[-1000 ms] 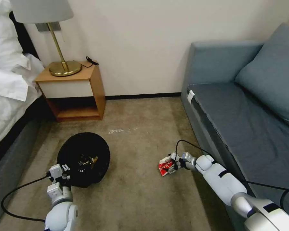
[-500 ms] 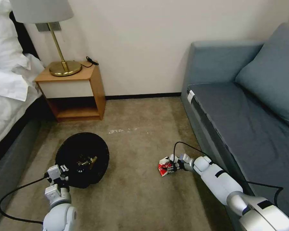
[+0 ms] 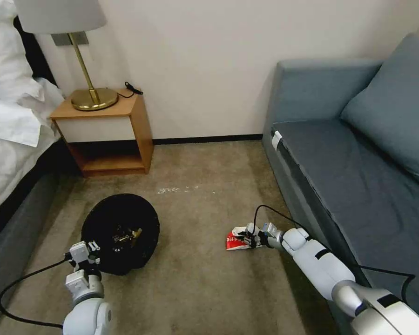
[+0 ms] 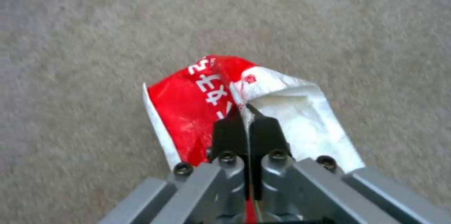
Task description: Pick up the trash bin, then pick up the garbage on the floor and place it into the trash bin.
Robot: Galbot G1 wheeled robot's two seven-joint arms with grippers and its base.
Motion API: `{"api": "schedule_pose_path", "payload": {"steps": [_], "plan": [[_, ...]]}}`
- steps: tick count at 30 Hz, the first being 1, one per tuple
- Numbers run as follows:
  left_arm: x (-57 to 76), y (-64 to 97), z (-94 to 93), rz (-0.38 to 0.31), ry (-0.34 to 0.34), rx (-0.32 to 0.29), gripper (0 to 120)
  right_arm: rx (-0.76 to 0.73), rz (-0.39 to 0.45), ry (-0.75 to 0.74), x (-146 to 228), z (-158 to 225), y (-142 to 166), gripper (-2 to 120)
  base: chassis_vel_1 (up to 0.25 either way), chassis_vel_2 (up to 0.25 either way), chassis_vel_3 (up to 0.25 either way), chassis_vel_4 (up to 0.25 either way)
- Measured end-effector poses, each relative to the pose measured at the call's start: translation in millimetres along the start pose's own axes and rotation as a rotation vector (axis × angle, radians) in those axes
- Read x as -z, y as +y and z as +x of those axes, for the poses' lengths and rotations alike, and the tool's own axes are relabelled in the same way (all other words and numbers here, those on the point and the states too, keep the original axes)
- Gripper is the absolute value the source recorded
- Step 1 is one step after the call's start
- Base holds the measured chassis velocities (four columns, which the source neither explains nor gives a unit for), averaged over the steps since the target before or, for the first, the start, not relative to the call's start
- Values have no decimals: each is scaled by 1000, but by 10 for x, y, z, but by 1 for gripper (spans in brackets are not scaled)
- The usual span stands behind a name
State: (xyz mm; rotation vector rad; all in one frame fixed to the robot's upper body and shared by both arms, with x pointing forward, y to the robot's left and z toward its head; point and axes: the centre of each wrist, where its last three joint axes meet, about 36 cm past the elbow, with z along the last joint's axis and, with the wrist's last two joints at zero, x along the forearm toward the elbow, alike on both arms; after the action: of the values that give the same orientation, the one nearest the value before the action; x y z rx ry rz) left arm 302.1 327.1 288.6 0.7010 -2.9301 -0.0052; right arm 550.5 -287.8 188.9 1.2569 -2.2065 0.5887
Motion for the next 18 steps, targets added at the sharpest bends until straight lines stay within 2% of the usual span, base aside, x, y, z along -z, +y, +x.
{"api": "schedule_pose_path", "payload": {"steps": [4,8,11,12,13,16,17,18], "plan": [[1,1,9,-1,0,-3,3,-5,-17,-35,39,-14,25,0,0,0,0,0],[-1,2,15,-2,1,-5,3,-9,-49,-141,192,-36,52,0,0,0,0,0],[4,-5,22,3,1,-7,3,6,-85,-312,498,-129,104,0,0,0,0,0],[4,-5,22,3,1,-7,3,6,-85,-312,498,-129,104,0,0,0,0,0],[4,-5,24,4,1,-7,3,14,-99,-372,610,-162,146,0,0,0,0,0],[2,-5,30,5,2,-8,3,76,-151,-563,1094,-271,378,0,0,0,0,0],[2,-5,30,5,2,-8,3,76,-151,-563,1094,-271,378,0,0,0,0,0],[0,-3,34,4,3,-8,3,111,-172,-626,1289,-315,499,0,0,0,0,0]]}}
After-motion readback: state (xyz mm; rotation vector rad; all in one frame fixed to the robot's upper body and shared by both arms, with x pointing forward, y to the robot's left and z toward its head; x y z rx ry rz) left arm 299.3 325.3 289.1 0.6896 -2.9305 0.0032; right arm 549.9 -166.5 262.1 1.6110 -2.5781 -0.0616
